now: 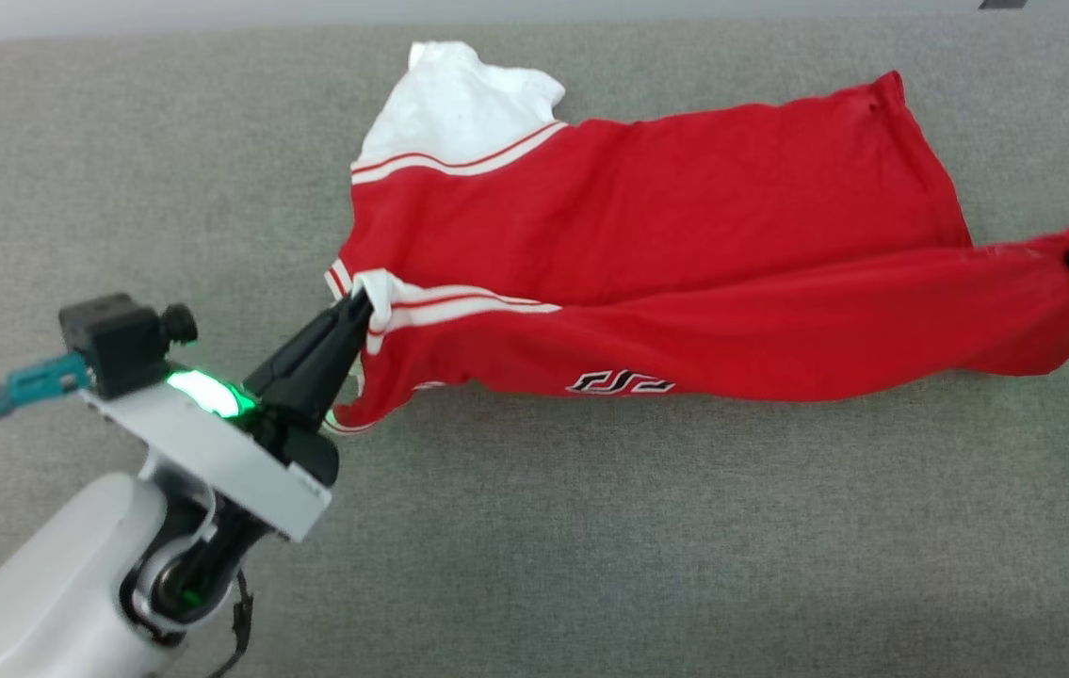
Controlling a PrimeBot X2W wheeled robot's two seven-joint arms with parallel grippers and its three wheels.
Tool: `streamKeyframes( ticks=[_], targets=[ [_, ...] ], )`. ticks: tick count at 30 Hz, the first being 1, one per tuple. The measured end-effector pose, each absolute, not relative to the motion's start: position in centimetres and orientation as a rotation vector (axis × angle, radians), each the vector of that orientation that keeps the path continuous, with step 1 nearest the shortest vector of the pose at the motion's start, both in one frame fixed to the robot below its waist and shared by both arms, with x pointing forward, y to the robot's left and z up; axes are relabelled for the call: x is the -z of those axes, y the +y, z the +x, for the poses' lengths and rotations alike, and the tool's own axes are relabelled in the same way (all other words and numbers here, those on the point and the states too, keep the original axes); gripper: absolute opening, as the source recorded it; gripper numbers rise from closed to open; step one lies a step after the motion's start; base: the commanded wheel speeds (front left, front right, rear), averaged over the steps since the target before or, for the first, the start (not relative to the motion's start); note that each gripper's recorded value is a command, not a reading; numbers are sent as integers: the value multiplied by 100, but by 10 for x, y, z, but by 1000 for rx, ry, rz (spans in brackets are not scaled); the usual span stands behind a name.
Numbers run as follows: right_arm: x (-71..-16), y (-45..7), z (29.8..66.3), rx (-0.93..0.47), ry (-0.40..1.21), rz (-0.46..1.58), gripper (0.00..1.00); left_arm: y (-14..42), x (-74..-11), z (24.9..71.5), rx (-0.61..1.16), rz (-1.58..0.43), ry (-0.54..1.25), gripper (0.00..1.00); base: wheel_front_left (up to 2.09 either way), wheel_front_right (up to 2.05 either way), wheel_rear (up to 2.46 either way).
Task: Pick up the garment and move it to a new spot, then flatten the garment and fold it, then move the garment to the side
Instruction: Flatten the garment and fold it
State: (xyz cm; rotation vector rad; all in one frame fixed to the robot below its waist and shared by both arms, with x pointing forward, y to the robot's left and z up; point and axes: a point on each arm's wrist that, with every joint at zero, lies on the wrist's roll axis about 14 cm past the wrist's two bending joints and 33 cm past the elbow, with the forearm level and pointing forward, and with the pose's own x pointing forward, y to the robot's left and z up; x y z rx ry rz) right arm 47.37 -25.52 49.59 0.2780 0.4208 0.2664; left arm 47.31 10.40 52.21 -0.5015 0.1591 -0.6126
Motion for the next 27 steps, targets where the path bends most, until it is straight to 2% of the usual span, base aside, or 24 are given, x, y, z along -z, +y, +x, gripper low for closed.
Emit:
streamKeyframes(
  ticks=[11, 19, 20, 21, 22, 23, 24, 25, 27],
  targets=[
    [-440, -253, 505, -170, 510, 334, 0, 100, -461, 509, 526, -504, 252, 0, 0, 0, 0],
    [-407, -248, 510, -154, 567, 284, 0, 107, -417, 516, 493, -408, 355, 0, 0, 0, 0],
    [-406, -247, 510, -156, 569, 275, 0, 107, -415, 516, 497, -386, 361, 3, 0, 0, 0],
    [-407, -246, 511, -158, 561, 270, 0, 108, -413, 515, 505, -351, 366, 23, 0, 0, 0],
    [-408, -247, 511, -156, 552, 264, 0, 110, -413, 515, 507, -331, 369, 48, 0, 0, 0],
    [-410, -247, 511, -155, 541, 257, 25, 111, -414, 515, 509, -322, 371, 85, 0, 0, 0],
    [-411, -248, 510, -155, 532, 248, 47, 112, -415, 515, 514, -308, 373, 100, 0, 0, 0],
    [-413, -248, 510, -155, 523, 239, 100, 114, -417, 515, 523, -277, 377, 100, 0, 0, 0],
    [-418, -250, 508, -154, 503, 225, 100, 122, -422, 516, 533, -210, 389, 100, 0, 0, 0]
  ],
)
